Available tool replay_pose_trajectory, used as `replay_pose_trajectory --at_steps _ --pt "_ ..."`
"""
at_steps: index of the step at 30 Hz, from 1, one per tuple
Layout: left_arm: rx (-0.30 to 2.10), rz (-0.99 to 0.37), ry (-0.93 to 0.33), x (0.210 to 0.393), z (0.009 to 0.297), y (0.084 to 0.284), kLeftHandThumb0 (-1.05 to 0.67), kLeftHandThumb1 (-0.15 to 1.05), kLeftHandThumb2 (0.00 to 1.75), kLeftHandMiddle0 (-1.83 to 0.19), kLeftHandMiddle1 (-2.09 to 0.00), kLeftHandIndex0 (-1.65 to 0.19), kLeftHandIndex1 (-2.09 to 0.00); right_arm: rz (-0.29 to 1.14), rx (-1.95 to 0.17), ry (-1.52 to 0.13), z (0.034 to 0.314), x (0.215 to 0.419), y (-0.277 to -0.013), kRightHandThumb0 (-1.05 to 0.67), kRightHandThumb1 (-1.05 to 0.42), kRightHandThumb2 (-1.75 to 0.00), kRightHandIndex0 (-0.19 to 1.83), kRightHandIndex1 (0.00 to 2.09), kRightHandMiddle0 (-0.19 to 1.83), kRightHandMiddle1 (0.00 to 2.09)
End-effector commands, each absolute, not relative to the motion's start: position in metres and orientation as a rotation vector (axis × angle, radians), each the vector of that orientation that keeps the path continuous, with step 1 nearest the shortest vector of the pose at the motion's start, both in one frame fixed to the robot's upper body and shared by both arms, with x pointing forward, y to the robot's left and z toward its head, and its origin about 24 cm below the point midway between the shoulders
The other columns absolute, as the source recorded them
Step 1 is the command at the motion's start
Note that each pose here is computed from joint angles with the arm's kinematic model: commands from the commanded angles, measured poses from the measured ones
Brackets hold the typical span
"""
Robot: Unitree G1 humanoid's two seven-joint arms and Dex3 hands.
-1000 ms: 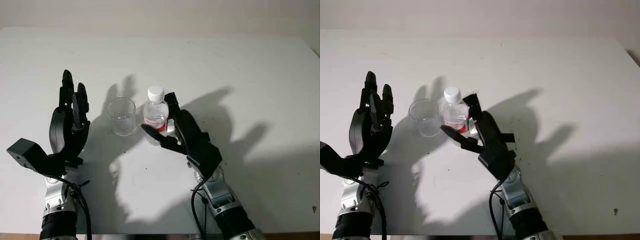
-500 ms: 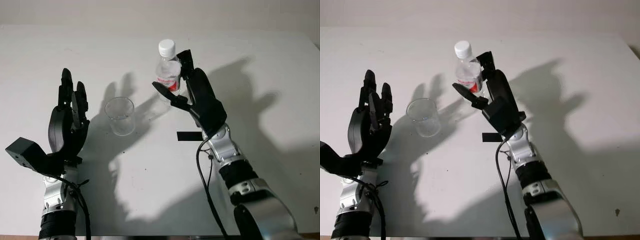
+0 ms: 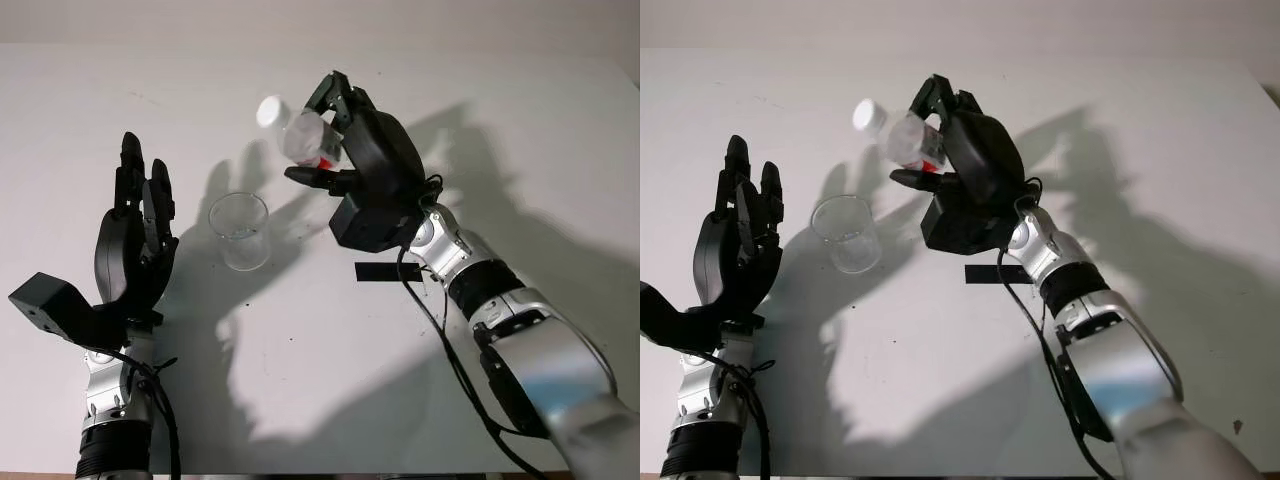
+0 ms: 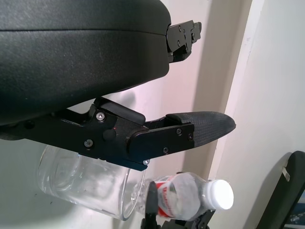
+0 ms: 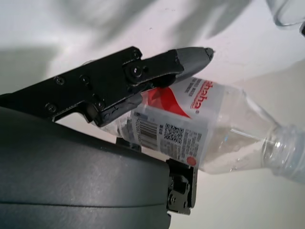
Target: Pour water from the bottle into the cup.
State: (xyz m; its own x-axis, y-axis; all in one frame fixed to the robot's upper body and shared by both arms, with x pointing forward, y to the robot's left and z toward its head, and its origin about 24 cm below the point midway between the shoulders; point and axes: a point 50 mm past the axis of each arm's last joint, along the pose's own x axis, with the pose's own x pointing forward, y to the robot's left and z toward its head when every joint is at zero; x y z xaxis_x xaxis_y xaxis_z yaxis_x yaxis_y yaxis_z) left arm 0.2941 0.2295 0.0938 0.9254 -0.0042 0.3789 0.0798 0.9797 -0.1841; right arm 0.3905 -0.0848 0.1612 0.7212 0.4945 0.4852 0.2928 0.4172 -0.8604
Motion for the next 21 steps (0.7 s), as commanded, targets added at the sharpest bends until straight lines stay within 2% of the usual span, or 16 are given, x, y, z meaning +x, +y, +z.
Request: replay_pose_trajectory --at_steps 1,6,21 --pt "-0.204 -0.04 -0.371 0.291 0.088 0.229 -0.71 1.05 0.58 0.19 0.0 0.19 0.0 0.108 -1.239 -0.877 0.173 0.393 -0.087 -0.35 -1.05 -0.19 1.15 2.09 0.82 2.09" --pt "-0.2 -0.034 -0.369 0.29 0.087 0.228 -0.71 1.05 0.59 0.19 0.0 0.19 0.0 0.066 -1.322 -0.947 0.176 0.394 -0.091 -0.36 -1.05 -0.14 1.09 2.09 0.79 2.09" --pt "-0.22 -0.035 -0.365 0.292 0.086 0.226 -0.71 1.05 0.57 0.19 0.0 0.19 0.0 0.007 -1.449 -1.131 0.19 0.393 -0.091 -0.38 -1.05 -0.11 1.13 2.09 0.79 2.09"
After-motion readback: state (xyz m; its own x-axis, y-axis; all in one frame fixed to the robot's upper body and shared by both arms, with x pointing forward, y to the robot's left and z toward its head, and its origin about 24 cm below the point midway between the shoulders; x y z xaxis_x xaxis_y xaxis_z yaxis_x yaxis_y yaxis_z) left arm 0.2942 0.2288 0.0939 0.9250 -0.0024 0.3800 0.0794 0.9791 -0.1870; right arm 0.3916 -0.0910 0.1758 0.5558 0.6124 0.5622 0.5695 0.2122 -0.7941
